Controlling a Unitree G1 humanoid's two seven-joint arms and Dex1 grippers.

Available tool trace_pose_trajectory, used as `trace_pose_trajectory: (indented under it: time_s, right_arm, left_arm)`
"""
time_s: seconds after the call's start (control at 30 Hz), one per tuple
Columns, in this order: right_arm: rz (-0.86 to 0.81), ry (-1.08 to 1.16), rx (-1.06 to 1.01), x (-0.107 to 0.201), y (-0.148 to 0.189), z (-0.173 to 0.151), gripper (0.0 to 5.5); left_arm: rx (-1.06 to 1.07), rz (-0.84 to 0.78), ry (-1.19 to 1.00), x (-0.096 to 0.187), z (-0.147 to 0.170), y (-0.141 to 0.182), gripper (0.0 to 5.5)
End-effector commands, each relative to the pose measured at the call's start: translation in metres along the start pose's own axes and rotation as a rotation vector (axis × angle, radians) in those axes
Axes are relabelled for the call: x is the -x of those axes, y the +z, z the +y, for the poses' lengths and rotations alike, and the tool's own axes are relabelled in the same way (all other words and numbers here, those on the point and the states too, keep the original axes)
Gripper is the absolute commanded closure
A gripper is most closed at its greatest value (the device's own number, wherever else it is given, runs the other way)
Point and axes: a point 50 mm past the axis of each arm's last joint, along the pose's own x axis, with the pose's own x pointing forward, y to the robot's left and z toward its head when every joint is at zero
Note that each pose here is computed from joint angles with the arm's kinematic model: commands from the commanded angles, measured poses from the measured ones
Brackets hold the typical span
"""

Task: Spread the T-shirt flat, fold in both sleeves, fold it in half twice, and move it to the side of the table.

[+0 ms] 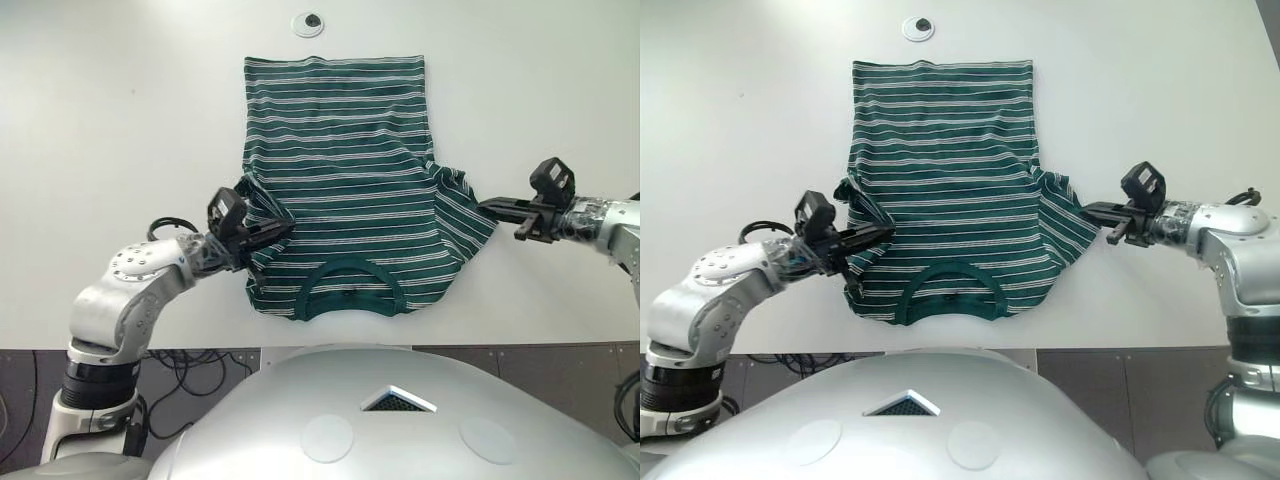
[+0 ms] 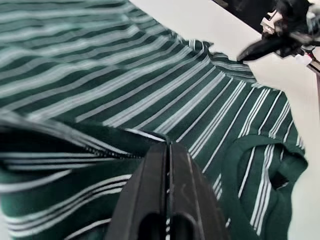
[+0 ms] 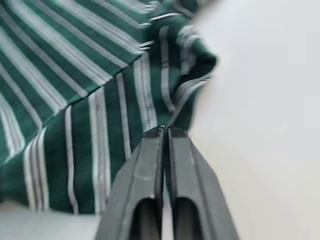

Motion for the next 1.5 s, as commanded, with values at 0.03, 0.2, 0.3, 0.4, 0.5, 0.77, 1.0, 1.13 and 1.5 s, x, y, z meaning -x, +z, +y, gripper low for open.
trace_pose_trajectory:
  time_s: [0.03,0.2,0.3,0.4,0.5,0.77,1.0,1.13,1.5]
  right_arm:
    - [-0.021,-0.013,-0.059,0.003,0.004,-0.004,4.52]
    - [0.007,-0.013,-0.078,0.009,0.000,-0.004,4.16]
    - [0.021,-0.011,-0.089,0.012,-0.003,-0.004,4.16]
    - [0.037,-0.005,-0.101,0.016,-0.007,-0.002,4.16]
    - [0.101,-0.003,-0.071,0.018,-0.016,0.000,4.16]
    - [0.170,-0.016,-0.021,0.012,-0.031,0.000,4.85]
    - [-0.042,0.077,-0.015,0.017,0.016,0.008,5.48]
    - [-0.109,0.222,0.051,0.018,0.042,0.030,5.48]
    - [-0.028,0.332,0.102,-0.053,0.032,0.075,5.15]
  left_arm:
    - [0.004,0.070,0.053,-0.007,0.005,-0.016,5.50]
    - [0.004,0.093,0.061,-0.010,0.005,-0.024,4.92]
    - [-0.022,0.025,0.064,-0.003,0.003,-0.012,4.78]
    - [-0.070,-0.070,0.078,0.011,0.006,0.013,4.78]
    - [-0.123,-0.167,0.091,0.023,0.008,0.041,4.78]
    - [-0.158,-0.204,0.116,0.035,0.009,0.059,4.74]
    - [-0.098,-0.080,0.229,0.034,0.026,0.027,4.74]
    - [-0.104,-0.037,0.259,0.032,0.030,0.017,4.74]
    - [-0.135,-0.059,0.229,0.022,0.032,0.028,4.74]
